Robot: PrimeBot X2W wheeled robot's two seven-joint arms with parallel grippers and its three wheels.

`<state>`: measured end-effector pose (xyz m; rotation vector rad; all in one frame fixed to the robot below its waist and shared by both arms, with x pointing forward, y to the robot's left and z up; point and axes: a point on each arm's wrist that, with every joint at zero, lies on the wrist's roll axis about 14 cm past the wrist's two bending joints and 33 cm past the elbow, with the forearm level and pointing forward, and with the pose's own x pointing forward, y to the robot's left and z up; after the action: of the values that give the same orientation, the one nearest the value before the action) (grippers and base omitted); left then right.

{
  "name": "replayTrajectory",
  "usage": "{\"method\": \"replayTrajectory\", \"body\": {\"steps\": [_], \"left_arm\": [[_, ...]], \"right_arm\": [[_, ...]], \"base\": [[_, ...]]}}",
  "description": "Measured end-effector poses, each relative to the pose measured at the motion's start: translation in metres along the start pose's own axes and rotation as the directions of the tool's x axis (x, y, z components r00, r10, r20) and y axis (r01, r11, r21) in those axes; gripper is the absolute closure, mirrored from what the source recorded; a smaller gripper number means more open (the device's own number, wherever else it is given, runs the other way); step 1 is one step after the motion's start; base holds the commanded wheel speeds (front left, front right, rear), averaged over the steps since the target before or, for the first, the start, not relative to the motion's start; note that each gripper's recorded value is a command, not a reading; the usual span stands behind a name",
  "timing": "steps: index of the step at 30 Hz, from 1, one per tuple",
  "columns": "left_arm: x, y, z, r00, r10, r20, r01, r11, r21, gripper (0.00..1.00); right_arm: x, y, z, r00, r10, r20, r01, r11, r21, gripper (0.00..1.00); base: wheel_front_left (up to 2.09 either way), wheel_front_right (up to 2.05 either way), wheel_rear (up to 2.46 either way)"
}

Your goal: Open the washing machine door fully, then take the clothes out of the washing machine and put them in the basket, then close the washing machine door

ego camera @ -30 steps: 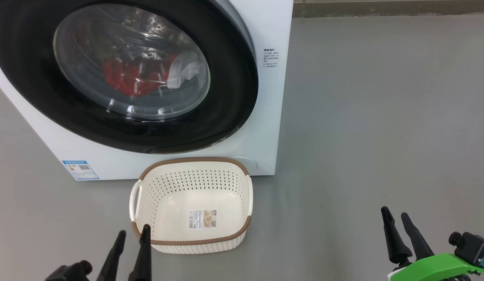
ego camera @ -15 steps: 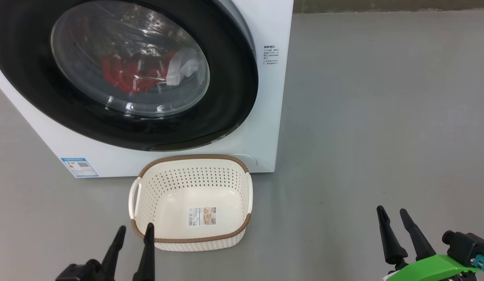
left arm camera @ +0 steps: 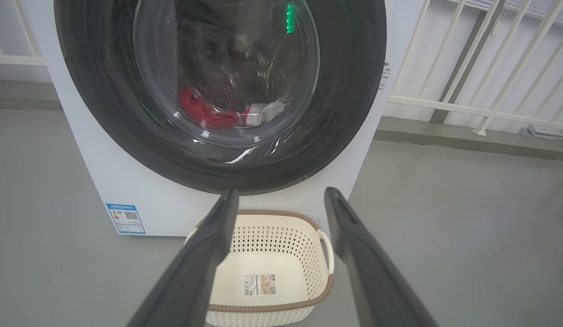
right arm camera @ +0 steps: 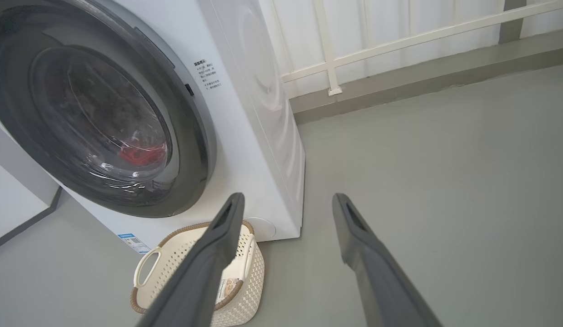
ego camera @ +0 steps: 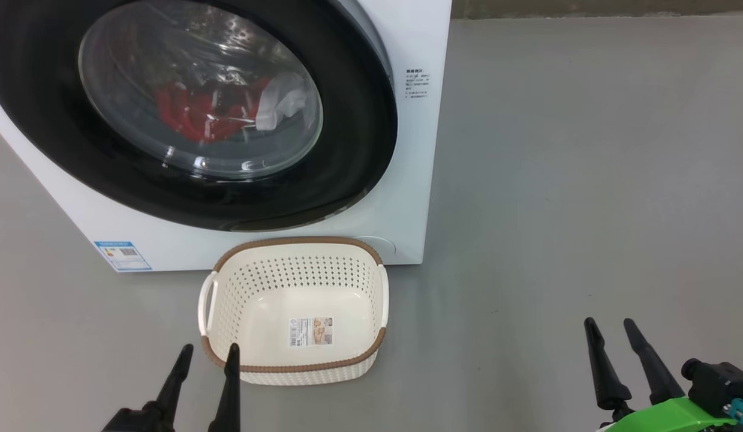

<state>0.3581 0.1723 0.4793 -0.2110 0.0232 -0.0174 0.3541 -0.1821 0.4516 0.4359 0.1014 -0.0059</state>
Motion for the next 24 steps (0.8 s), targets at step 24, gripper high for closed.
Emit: {"method": "replayTrajectory", "body": {"steps": [24], "left_arm": [[-0.004, 0.004, -0.009, 1.0, -0.009, -0.018, 0.01, 0.996, 0.087, 0.0]], "right_arm": [[-0.008, -0.013, 0.005, 0.999, -0.034, 0.03, 0.037, 0.994, -0.102, 0.0]], "base": [[0.0, 0.0, 0.0]]}}
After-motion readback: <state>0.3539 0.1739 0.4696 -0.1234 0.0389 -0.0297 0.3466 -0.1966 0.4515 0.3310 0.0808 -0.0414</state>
